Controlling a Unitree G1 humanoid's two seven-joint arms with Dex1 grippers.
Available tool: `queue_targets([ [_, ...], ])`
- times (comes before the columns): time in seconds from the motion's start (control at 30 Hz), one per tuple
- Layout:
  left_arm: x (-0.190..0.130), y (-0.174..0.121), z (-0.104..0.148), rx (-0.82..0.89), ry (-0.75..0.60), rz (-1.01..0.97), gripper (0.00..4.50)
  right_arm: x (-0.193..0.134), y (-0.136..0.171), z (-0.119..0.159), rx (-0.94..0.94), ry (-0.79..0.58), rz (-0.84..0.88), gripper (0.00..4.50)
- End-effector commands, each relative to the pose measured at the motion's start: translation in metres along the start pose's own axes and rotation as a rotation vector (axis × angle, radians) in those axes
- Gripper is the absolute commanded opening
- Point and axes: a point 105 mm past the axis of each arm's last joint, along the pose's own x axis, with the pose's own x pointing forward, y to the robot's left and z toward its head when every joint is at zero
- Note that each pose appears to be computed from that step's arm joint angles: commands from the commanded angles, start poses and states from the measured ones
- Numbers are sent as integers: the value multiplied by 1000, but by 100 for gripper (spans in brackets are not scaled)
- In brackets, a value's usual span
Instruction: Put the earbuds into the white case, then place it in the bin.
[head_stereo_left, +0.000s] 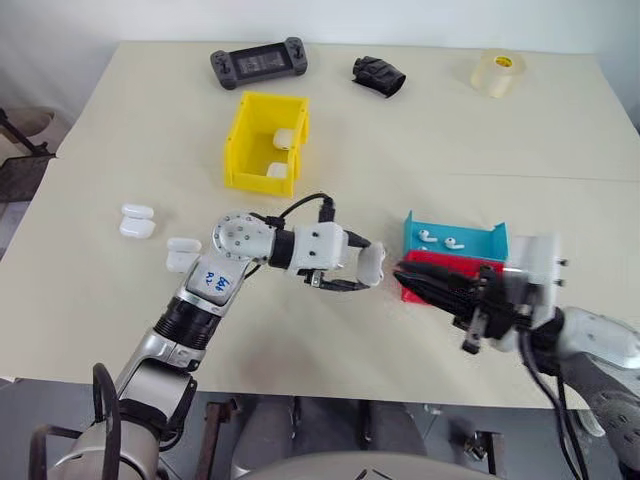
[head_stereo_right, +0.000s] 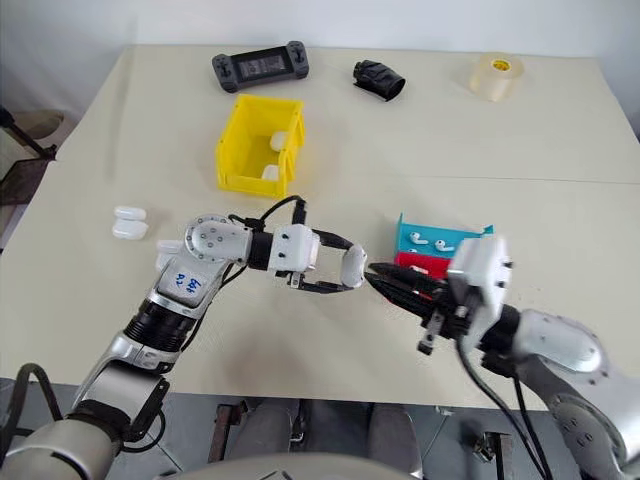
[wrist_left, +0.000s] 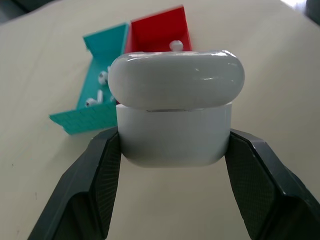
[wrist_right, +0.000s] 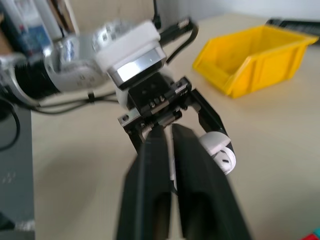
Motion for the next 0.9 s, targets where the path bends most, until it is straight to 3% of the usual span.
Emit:
queue_targets([
  [0.03, 0, 0, 10, 33, 23, -19, 276, 9, 0, -8, -34, 55, -8, 2],
  [0.4, -1, -1, 16, 33, 20, -32, 276, 22, -6, -31, -28, 145, -19, 2],
  [0.67, -14, 6, 28, -18, -141, 48, 276, -13, -21, -58, 35, 198, -87, 2],
  [0.8, -20, 8, 30, -55, -191, 94, 276, -18, -21, -56, 24, 146, -61, 2],
  [0.9, -38, 25, 22, -139, -202, 267, 276, -29, -18, -35, 43, -21, -65, 2],
])
